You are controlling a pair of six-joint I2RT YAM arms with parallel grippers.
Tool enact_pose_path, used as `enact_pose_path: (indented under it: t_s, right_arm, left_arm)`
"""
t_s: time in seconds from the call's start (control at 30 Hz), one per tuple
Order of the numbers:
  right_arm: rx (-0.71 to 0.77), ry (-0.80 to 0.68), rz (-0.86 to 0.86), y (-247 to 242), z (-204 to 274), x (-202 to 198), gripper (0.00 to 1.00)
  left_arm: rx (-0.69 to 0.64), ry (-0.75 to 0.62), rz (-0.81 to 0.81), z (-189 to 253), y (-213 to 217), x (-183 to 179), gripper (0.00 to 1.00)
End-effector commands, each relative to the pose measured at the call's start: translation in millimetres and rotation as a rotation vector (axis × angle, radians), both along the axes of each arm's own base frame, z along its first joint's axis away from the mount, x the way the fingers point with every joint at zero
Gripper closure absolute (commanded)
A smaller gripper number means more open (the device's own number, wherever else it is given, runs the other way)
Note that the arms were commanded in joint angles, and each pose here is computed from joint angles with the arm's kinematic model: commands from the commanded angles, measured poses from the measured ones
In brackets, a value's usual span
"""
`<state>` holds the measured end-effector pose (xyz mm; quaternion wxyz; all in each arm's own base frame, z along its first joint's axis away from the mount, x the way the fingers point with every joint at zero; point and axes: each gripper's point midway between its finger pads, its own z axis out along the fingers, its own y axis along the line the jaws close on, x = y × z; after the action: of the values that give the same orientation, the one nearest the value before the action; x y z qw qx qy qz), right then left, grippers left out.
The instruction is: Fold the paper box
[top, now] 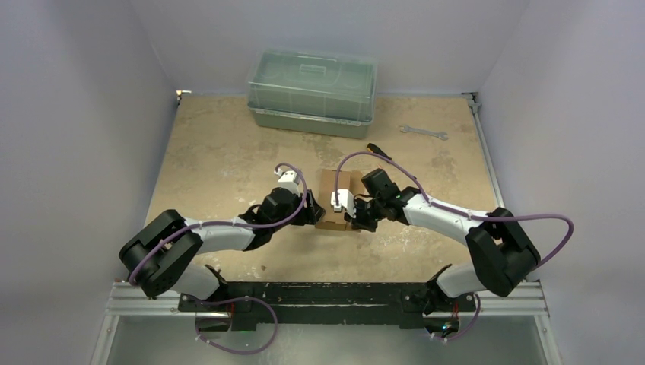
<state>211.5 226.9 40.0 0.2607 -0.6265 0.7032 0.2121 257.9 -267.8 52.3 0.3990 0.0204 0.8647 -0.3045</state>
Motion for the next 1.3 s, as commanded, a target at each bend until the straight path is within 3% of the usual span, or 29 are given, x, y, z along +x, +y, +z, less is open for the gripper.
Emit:
enact_pose_path:
  t_s: [0.0,1.27]
  right_arm:
    - [0.032,-0.011,0.058,4.8,9.0,-5.5,1.0]
    - [0.122,-0.103,-0.043,25.0,28.9,14.6,1.0]
  left_arm:
    - [0.095,0.069,0.005,-26.4,13.1,-10.4,0.41]
    - [0.059,0.079,-0.02,-26.3,4.2,-11.8,0.41]
